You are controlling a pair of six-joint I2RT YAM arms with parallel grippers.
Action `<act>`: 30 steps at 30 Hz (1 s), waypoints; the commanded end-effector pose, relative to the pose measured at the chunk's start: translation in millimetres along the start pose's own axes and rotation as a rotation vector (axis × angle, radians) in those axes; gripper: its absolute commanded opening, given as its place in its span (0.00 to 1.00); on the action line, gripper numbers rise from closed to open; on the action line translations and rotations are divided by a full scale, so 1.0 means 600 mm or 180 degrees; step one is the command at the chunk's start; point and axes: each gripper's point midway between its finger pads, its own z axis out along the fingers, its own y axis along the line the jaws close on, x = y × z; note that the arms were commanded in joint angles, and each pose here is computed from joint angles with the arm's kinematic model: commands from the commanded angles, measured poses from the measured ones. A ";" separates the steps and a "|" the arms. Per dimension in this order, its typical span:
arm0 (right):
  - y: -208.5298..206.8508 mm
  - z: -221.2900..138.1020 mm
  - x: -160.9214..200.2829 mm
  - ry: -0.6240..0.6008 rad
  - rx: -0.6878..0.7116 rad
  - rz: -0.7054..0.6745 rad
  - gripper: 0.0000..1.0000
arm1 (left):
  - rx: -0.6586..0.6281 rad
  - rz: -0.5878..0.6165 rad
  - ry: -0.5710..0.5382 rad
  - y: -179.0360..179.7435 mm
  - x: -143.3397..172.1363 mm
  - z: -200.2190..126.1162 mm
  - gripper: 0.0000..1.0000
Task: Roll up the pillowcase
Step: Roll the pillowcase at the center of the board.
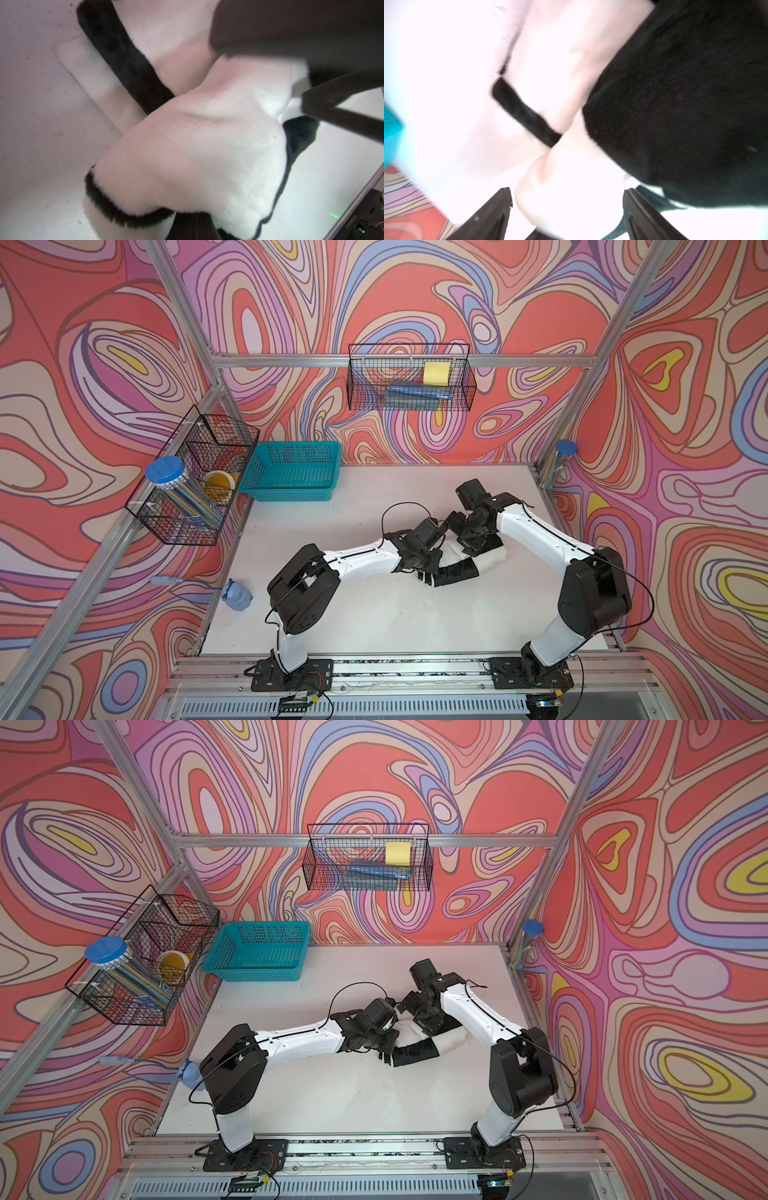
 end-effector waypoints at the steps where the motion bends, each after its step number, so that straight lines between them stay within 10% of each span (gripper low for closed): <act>1: 0.002 -0.055 -0.008 -0.0255 -0.0183 0.0104 0.86 | -0.0049 -0.0012 0.0216 0.005 0.019 0.010 0.00; 13: -0.144 -0.025 0.057 -0.0402 -0.0321 0.0721 0.86 | 0.0022 -0.0096 0.0315 -0.002 0.019 0.014 0.00; 30: -0.152 0.091 0.034 -0.0558 -0.0326 0.1081 0.89 | 0.0128 -0.0285 0.0371 0.003 0.002 0.018 0.00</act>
